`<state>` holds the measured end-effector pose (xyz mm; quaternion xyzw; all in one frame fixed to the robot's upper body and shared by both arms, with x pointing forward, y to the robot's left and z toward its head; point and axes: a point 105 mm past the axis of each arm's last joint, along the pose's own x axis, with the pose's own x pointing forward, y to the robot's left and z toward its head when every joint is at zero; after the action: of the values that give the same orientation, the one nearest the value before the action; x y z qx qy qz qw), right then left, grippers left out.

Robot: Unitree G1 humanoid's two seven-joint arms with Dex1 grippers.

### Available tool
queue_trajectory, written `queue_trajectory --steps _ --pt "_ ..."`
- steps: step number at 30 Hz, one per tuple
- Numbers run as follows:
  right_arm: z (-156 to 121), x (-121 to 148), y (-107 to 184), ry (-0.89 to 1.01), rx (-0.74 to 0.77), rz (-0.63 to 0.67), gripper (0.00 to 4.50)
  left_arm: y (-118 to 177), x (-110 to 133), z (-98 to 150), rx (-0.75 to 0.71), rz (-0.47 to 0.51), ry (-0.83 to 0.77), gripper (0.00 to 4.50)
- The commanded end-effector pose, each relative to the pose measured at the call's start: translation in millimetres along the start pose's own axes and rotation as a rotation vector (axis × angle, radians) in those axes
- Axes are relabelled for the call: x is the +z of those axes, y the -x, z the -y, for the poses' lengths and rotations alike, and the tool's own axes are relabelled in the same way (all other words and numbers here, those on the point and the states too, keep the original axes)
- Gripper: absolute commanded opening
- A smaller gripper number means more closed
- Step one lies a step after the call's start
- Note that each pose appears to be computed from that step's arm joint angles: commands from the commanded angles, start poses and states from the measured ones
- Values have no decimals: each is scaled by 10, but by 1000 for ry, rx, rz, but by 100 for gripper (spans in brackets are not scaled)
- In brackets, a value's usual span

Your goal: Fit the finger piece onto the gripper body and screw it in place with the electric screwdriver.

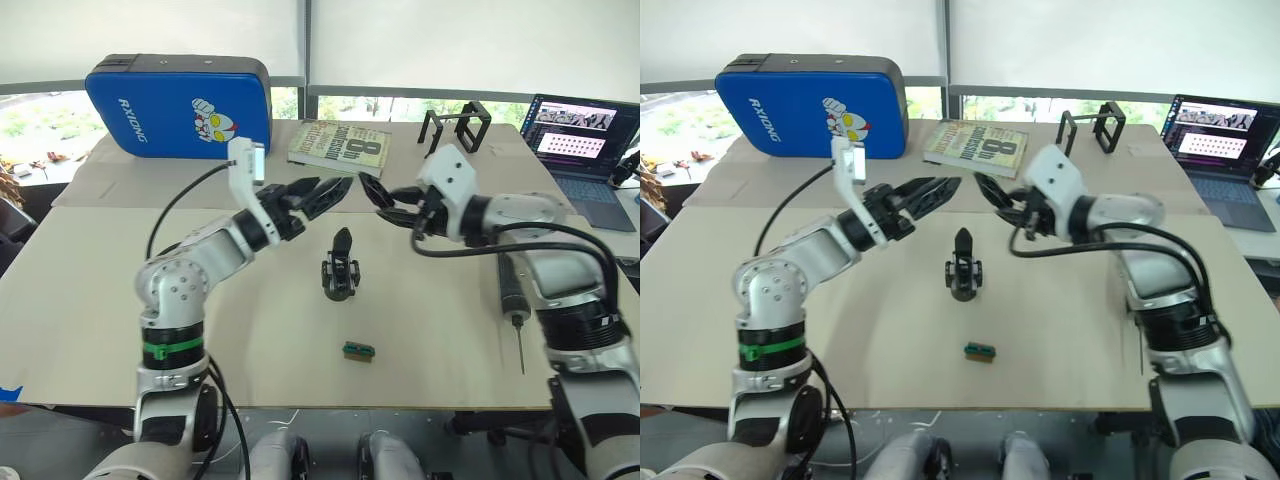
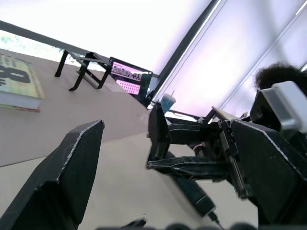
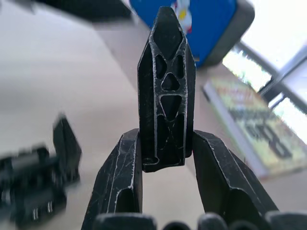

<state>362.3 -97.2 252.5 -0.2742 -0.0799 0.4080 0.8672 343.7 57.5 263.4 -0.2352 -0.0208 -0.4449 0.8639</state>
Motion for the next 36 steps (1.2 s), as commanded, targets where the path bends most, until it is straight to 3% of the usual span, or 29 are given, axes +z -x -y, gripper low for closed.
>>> queue_trajectory --steps 1,5,11,17,23,26,29,36 --pt "-62 362 39 -3 -2 166 112 -66 117 67 -8 68 30 450" --pt "-157 405 24 -39 15 198 112 -102 277 139 -35 171 54 450" --pt "-167 405 46 -58 7 195 112 -128 258 148 -37 174 57 195" --pt "-81 296 67 -34 -53 162 112 -114 136 165 -52 114 50 188" --pt "-78 262 63 -15 -59 164 112 -99 151 141 -37 132 34 188" --pt "-87 256 64 12 -61 165 112 -81 200 104 -23 162 43 114" --pt "-100 247 69 31 -62 160 112 -83 229 83 -18 176 73 0" --pt "-109 323 97 114 -82 180 112 -106 185 100 -40 146 54 0"
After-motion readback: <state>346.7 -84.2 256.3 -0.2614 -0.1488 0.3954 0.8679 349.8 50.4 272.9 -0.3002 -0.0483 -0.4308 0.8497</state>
